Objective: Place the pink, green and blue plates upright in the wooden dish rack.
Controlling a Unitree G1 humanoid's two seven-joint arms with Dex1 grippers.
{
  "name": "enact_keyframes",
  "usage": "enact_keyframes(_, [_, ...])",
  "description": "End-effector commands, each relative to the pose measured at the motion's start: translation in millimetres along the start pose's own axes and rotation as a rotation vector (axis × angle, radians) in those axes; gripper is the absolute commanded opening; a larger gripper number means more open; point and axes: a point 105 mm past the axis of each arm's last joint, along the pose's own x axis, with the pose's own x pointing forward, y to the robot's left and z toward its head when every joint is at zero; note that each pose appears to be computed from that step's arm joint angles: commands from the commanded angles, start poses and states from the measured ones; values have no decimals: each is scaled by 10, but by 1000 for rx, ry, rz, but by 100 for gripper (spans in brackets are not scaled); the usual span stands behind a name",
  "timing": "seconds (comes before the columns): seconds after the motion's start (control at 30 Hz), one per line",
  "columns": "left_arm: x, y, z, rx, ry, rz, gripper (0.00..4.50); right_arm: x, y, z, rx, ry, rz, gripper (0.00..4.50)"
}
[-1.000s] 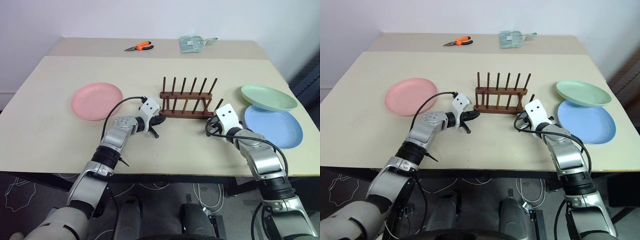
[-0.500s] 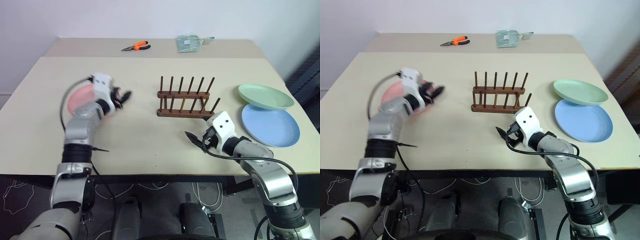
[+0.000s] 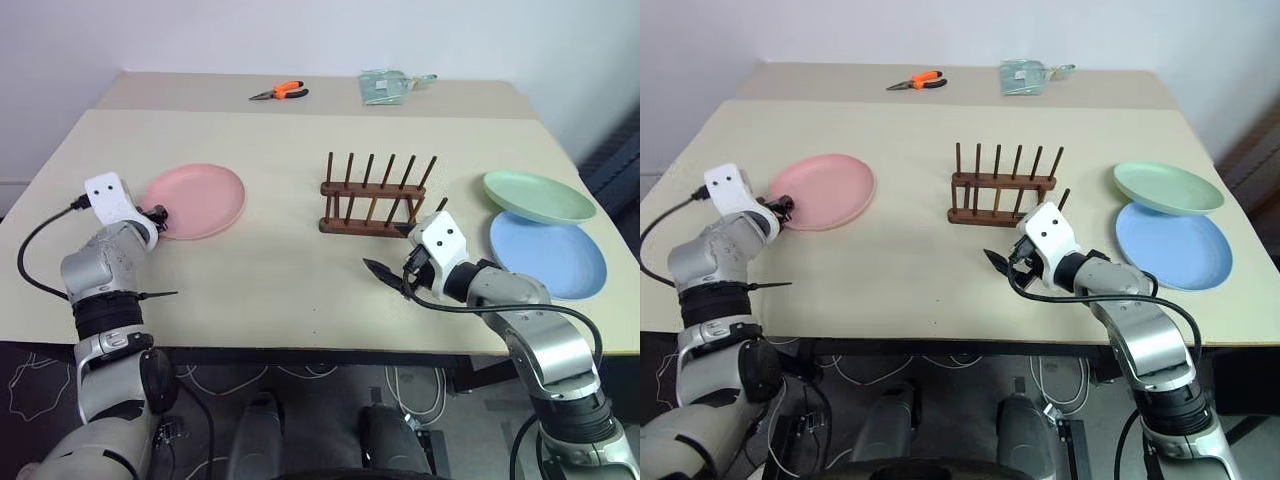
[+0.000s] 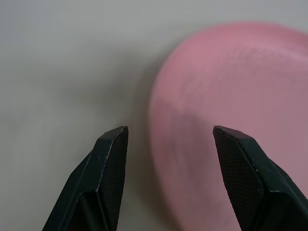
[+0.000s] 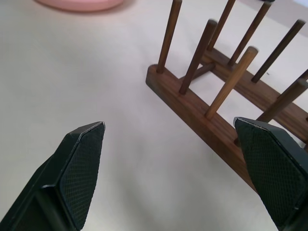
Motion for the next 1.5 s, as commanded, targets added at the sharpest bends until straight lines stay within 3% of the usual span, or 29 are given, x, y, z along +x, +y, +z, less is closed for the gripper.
enact_keyframes(0.03, [-40,-96,54,-102,11,-48,284,-14,-18,74,-45,-30,-21,439])
enact_keyframes(0.13, [-24,-147,47,-175,18,-55,202,-18,-51,84,-58,-37,-49,450])
enact_keyframes(0.27, [-16,-211,84,-200,8,-61,3,-45,-66,105,-12,-49,-44,450])
enact_keyframes(0.33, [-24,-303,173,-172,-37,-106,3,-72,-66,153,-10,-60,-33,450])
enact_keyframes(0.47, [-333,-884,795,-112,-351,-397,3,-79,-104,455,-141,-137,-49,450])
enact_keyframes(0.7, [-886,-1760,1243,68,-541,-705,3,59,-115,1145,-533,-277,-73,450])
enact_keyframes(0.8, [-1106,-2069,1300,94,-558,-827,3,169,-245,1302,-756,-267,-141,450])
enact_keyframes(0.97, [-1318,-2394,1213,74,-515,-947,3,352,-410,1327,-938,-236,-188,450])
enact_keyframes(1.07, [-1389,-2462,1156,61,-497,-980,0,405,-481,1291,-975,-219,-212,369])
enact_keyframes(1.3, [-1292,-2366,1078,-10,-434,-959,0,392,-493,1242,-1029,-220,-239,15])
enact_keyframes(1.33, [-1268,-2347,1072,-26,-424,-955,0,388,-485,1240,-1034,-223,-241,6])
enact_keyframes(1.43, [-1243,-2314,1081,-134,-389,-973,100,370,-477,1245,-1053,-234,-258,0])
enact_keyframes(1.5, [-1230,-2228,1285,-221,-462,-916,194,345,-482,1206,-1069,-226,-275,0])
